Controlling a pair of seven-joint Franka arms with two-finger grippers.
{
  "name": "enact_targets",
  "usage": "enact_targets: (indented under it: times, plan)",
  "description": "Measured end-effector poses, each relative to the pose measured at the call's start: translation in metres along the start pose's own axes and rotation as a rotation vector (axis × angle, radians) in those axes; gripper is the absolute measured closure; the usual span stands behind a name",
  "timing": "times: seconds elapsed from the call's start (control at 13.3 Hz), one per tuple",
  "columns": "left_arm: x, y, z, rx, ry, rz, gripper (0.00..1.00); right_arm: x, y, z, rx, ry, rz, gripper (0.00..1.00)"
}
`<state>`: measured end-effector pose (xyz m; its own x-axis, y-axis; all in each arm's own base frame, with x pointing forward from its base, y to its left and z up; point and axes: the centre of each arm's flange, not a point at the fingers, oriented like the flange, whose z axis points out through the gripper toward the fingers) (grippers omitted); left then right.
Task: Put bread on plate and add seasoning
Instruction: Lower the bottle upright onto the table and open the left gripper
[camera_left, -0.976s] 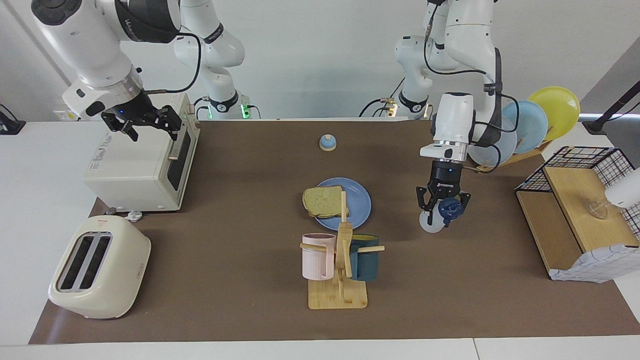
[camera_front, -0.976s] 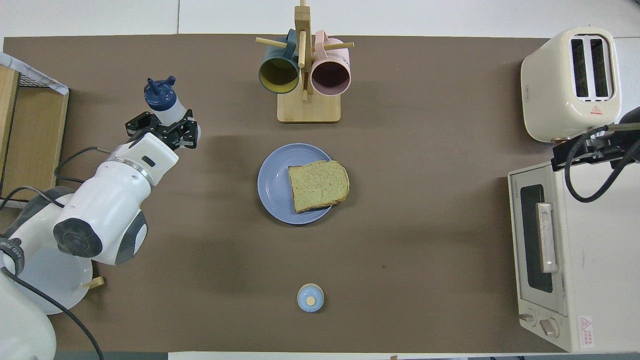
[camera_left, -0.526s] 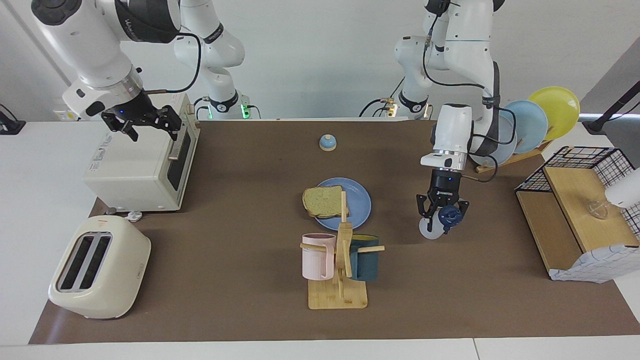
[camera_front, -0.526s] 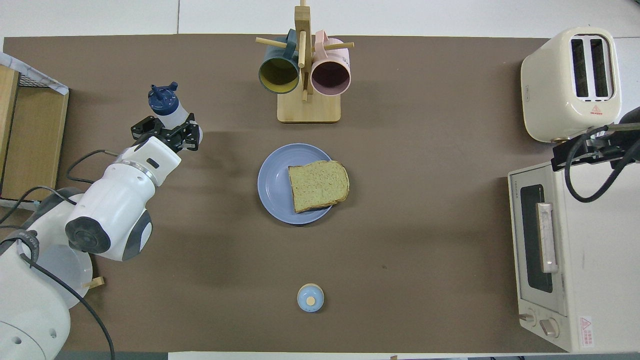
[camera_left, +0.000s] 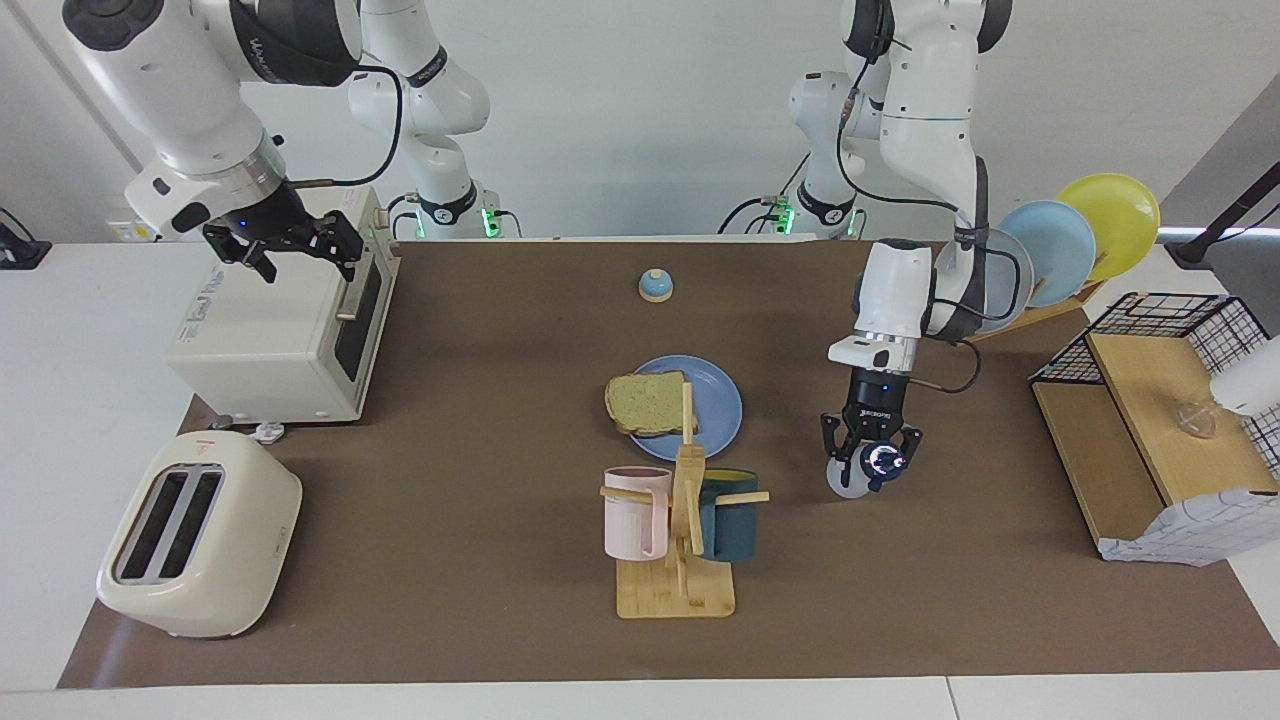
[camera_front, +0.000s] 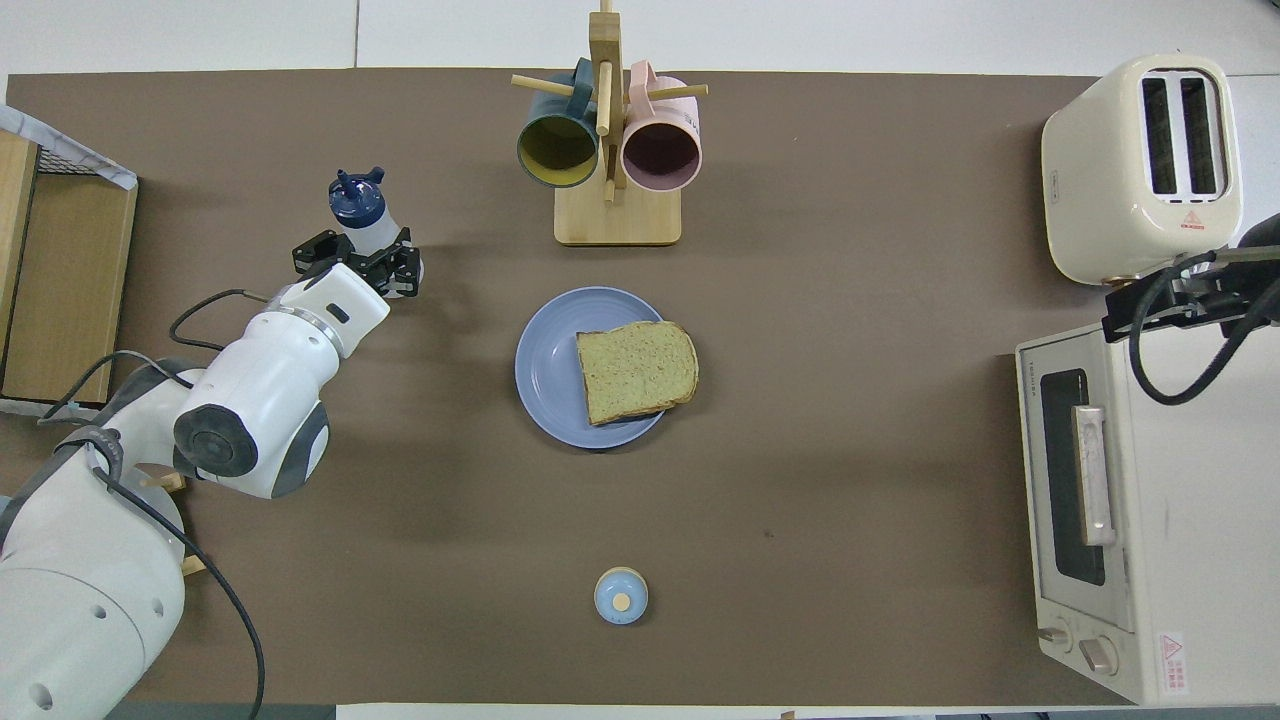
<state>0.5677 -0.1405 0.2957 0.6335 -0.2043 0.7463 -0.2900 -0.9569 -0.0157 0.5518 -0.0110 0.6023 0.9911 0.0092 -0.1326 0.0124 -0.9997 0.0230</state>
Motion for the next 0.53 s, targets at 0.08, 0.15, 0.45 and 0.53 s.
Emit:
enact_targets:
  times: [0.08,0.15,0.45,0.53]
  plan:
    - [0.0,0.0001,0.0,0.0,0.0,0.001,0.57,0.0,0.0,0.0,0.0,0.0,0.0,0.0]
    - [0.0,0.0002,0.0,-0.001,0.0,0.002,0.57,0.0,0.0,0.0,0.0,0.0,0.0,0.0]
    - [-0.001,0.0002,-0.0005,-0.001,-0.001,0.002,0.64,0.0,0.0,0.0,0.0,0.0,0.0,0.0]
    - [-0.0015,0.0001,-0.0007,-0.002,0.001,0.001,0.64,0.0,0.0,0.0,0.0,0.0,0.0,0.0]
